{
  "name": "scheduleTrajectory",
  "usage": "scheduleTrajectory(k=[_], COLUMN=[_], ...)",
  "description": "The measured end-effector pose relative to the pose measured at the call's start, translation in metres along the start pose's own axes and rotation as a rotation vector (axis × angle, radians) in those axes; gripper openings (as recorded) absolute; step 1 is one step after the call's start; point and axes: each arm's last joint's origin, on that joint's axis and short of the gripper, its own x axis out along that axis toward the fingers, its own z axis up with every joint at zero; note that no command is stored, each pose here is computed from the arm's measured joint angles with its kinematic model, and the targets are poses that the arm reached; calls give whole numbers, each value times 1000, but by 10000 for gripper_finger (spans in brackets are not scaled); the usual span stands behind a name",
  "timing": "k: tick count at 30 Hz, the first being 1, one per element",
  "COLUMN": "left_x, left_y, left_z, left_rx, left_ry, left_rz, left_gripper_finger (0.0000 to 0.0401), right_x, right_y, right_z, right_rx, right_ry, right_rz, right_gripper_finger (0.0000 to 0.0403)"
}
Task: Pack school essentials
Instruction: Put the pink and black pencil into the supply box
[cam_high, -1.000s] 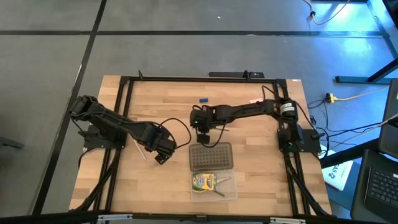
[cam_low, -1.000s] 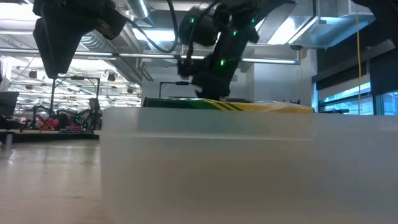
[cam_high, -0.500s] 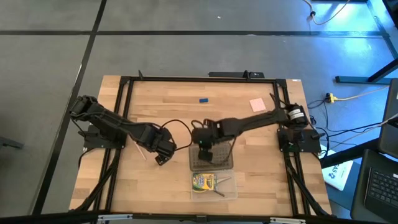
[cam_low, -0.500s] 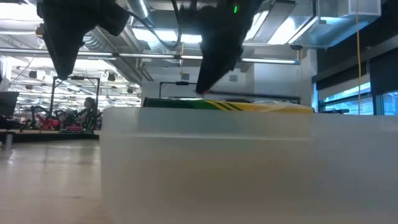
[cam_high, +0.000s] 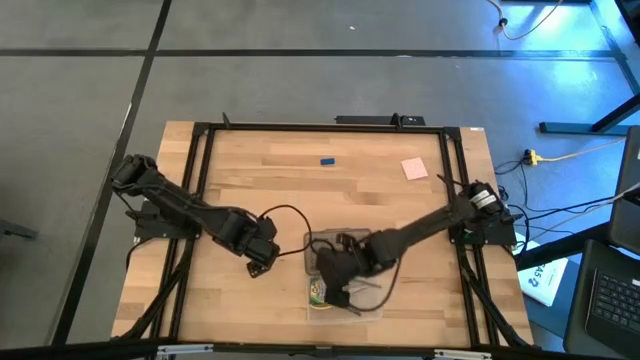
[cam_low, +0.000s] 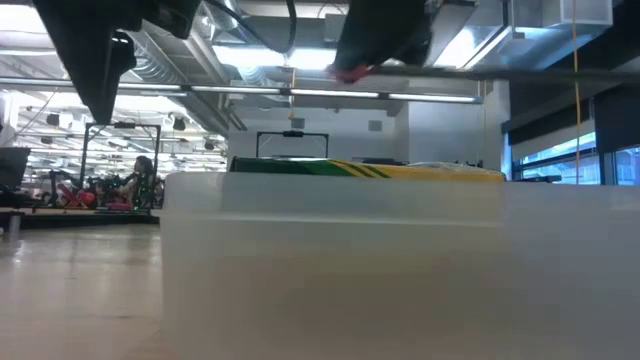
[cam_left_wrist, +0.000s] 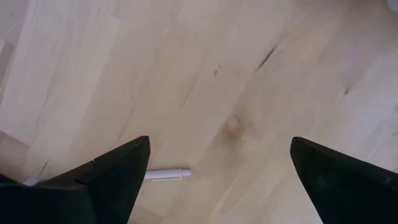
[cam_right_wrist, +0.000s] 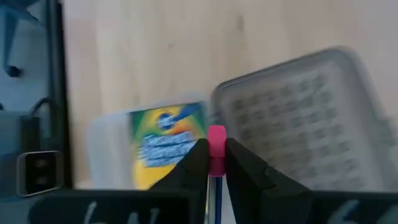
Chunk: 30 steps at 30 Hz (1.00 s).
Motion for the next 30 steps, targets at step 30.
scheduleTrajectory(k=[30], left_x=[-12], left_y=[-47], left_z=[-35], left_rx=[269], left_ry=[-188], left_rz=[-211], left_gripper_finger=[382], right_x=[46], right_y=[50], right_z=[-25], right_rx=[-52], right_ry=[-97], right_rz=[88], right_gripper_finger=[47])
